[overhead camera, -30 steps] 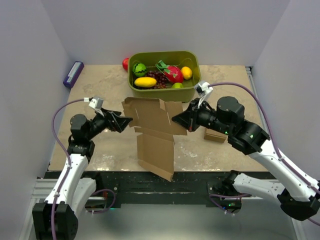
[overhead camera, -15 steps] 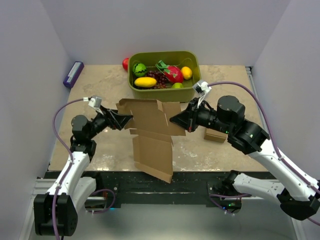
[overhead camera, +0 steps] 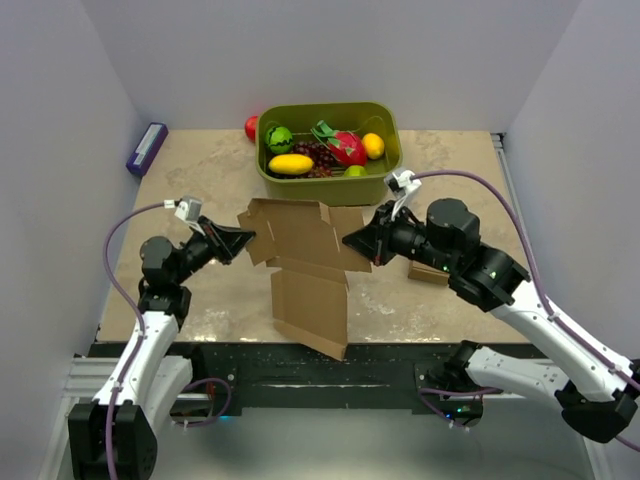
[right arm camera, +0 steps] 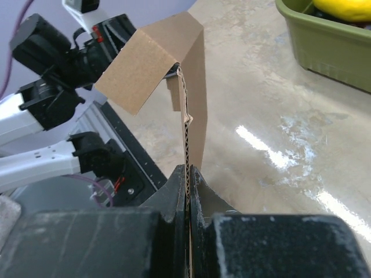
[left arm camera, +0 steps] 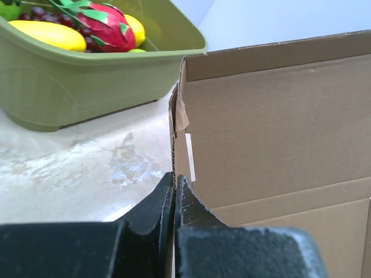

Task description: Fold the paper box

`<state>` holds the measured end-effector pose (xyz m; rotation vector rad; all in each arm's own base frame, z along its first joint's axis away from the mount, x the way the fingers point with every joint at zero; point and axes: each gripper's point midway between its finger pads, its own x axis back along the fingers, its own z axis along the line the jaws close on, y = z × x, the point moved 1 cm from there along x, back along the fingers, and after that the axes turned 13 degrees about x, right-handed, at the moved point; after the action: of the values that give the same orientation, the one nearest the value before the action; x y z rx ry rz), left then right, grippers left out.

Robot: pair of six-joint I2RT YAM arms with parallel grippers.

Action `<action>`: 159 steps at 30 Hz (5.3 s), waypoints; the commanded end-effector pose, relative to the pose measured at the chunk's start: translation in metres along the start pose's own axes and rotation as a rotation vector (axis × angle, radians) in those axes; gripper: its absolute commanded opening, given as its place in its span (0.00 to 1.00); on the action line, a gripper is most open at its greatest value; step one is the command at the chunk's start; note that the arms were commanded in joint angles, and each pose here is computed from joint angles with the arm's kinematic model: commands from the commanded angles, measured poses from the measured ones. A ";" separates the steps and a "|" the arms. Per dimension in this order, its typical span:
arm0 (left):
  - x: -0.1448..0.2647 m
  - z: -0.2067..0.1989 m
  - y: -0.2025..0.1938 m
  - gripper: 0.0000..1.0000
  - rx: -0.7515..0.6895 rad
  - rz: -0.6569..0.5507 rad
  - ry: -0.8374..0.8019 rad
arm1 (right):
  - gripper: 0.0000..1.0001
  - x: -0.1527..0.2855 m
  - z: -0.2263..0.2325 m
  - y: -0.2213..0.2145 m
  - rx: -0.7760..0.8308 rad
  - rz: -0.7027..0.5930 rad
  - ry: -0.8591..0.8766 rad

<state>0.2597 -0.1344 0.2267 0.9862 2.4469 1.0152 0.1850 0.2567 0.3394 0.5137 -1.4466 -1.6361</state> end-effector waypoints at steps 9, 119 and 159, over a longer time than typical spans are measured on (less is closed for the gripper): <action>0.007 0.023 0.016 0.00 -0.177 0.015 0.191 | 0.72 -0.029 -0.071 -0.042 -0.175 -0.024 -0.377; -0.017 -0.019 -0.077 0.00 -0.200 0.105 0.055 | 0.47 -0.149 -0.095 -0.072 0.297 0.093 -0.608; -0.030 0.001 -0.058 0.00 0.021 0.076 0.315 | 0.68 -0.173 0.008 -0.204 0.120 0.334 -0.475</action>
<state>0.2497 -0.1783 0.1532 1.0595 2.7305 1.3286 0.1968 0.3917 0.1019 -0.0287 -1.8253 -1.4299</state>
